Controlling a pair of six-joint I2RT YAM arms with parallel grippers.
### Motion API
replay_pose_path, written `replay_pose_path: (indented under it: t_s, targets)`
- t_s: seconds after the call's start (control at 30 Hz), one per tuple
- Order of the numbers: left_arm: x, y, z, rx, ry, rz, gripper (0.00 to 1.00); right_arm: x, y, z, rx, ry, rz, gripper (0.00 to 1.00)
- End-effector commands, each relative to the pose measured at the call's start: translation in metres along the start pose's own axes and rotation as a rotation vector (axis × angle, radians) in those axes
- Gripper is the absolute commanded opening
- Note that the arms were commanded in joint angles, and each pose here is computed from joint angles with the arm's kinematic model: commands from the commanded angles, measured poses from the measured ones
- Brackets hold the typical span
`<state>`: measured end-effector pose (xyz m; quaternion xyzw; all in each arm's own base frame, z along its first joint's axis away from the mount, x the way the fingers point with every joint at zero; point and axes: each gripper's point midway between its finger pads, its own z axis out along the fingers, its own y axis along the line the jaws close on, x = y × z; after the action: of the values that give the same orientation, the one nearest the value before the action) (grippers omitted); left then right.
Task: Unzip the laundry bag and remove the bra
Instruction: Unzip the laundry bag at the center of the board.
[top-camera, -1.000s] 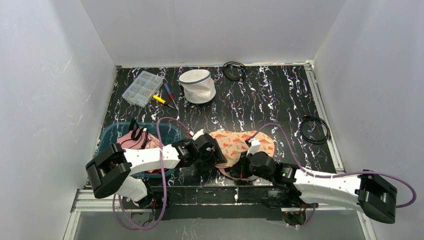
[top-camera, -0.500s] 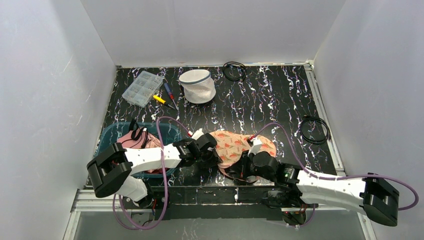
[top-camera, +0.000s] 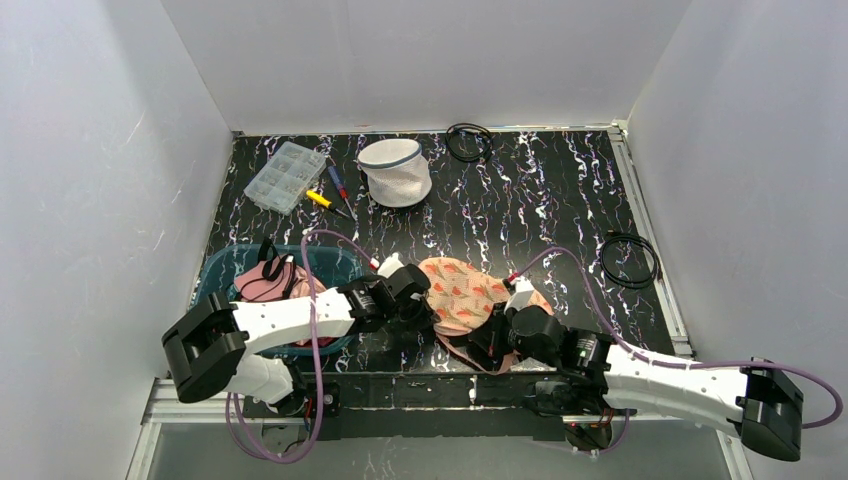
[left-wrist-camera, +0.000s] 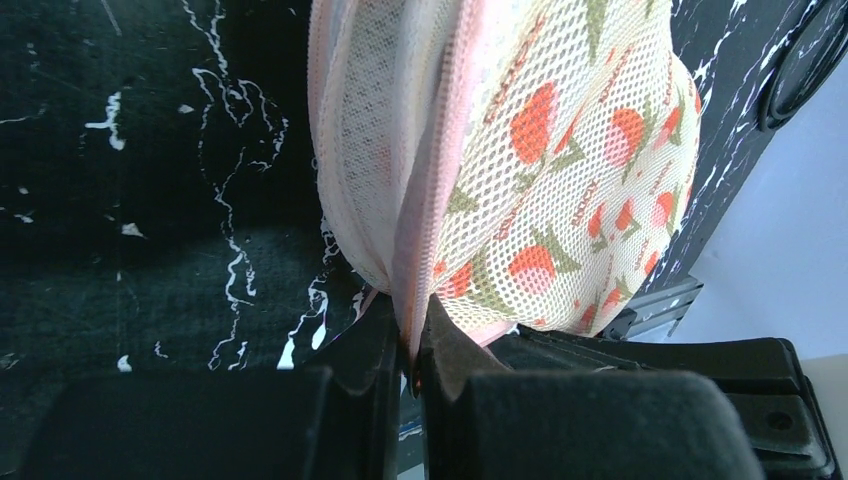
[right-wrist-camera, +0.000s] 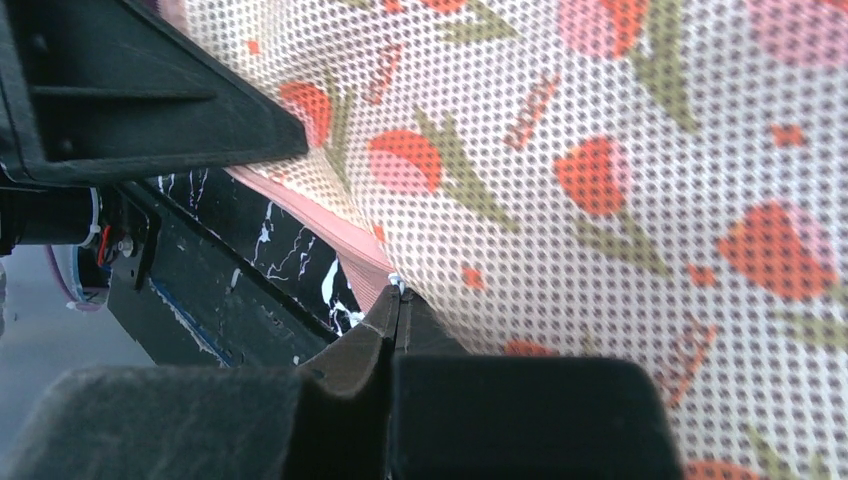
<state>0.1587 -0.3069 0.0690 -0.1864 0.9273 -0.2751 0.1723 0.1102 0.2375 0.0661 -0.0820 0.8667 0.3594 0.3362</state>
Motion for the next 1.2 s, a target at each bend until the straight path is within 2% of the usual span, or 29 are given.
replay_pose_path:
  t_s: [0.0,0.4,0.63,0.73,0.83,0.9,1.0,1.17]
  targets:
    - [-0.028,0.024,-0.011,-0.098,-0.114,-0.009,0.00,-0.006,-0.010,-0.006,0.061,-0.020,0.013,0.01]
    - [-0.053,0.046,-0.023,-0.136,-0.168,-0.080,0.00,-0.010,-0.021,-0.013,0.125,-0.039,0.021,0.01]
    - [-0.061,0.045,-0.025,-0.145,-0.173,-0.046,0.02,-0.009,-0.026,-0.011,0.140,-0.044,0.026,0.01]
    - [-0.059,0.043,-0.025,-0.136,-0.158,-0.028,0.18,-0.009,-0.021,-0.011,0.116,-0.042,0.023,0.01]
    - [-0.054,0.041,-0.028,-0.117,-0.127,-0.009,0.50,-0.011,-0.010,-0.010,0.068,-0.042,0.013,0.01]
    - [-0.048,0.039,-0.032,-0.099,-0.095,0.004,0.67,-0.013,-0.004,-0.010,0.045,-0.041,0.010,0.01]
    - [-0.036,0.033,-0.041,-0.050,-0.039,0.020,0.74,-0.017,0.007,-0.010,0.005,-0.040,0.006,0.01]
    - [-0.014,0.015,-0.055,0.026,-0.002,0.057,0.76,-0.022,0.027,-0.008,-0.067,-0.035,-0.001,0.01]
